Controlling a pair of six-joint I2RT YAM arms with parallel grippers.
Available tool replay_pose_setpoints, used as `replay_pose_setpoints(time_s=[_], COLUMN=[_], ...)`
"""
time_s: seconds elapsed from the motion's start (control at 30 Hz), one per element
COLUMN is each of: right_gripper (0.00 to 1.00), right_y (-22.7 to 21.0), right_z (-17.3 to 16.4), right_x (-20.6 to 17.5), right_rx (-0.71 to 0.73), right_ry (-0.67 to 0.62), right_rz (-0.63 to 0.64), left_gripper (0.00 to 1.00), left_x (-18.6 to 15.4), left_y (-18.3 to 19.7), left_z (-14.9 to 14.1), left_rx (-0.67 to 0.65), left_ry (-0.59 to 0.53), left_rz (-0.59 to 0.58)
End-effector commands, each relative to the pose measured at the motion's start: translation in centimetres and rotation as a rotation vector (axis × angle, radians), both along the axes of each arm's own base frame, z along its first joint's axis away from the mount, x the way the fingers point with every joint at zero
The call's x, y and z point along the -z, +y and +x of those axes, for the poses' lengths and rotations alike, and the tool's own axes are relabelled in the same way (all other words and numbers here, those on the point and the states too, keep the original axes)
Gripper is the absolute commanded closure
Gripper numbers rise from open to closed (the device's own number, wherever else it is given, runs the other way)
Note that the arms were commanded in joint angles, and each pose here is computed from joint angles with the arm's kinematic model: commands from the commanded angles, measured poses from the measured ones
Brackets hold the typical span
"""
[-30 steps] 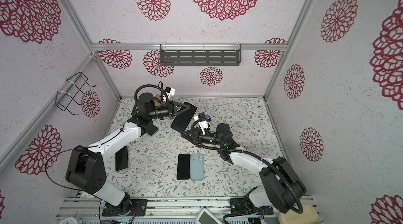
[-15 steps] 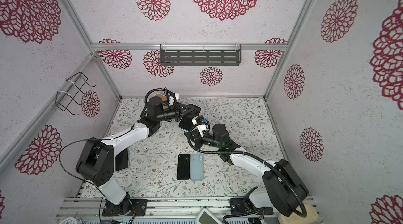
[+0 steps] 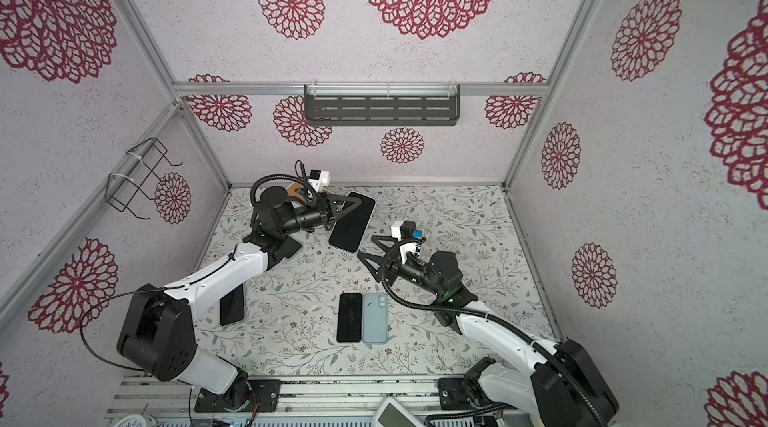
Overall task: Take the phone out of the phone case
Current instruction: Remove the phone case from the phone.
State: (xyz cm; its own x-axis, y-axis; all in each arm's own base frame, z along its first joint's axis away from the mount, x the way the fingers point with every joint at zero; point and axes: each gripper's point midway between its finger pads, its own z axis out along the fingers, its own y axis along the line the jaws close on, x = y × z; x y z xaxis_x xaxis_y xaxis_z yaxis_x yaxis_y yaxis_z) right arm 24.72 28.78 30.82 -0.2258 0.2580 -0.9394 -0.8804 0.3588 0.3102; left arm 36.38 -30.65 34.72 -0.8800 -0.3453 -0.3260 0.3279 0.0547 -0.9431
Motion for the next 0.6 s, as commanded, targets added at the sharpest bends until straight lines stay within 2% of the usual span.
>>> replay_pose_setpoints(time_s=[0.0, 0.27, 0.57], right_gripper=[0.27, 0.38, 0.61], right_y=[0.49, 1.17, 1.42], right_z=[-1.23, -1.01, -0.98], right_x=[-3.68, -3.24, -3.08], right_rx=[-0.093, -0.12, -0.133], right_ry=[-0.035, -0.012, -0.012], right_rz=[0.101, 0.097, 0.106], left_gripper=[1.0, 1.0, 1.0], left_x=[-2.58, -2.58, -2.48], left_y=[-0.21, -0.48, -0.63], left_z=[-0.51, -0.48, -0.42], left_rx=[0.016, 0.021, 0.021], left_ry=[-0.094, -0.091, -0.081], left_rz=[-0.035, -0.038, -0.036])
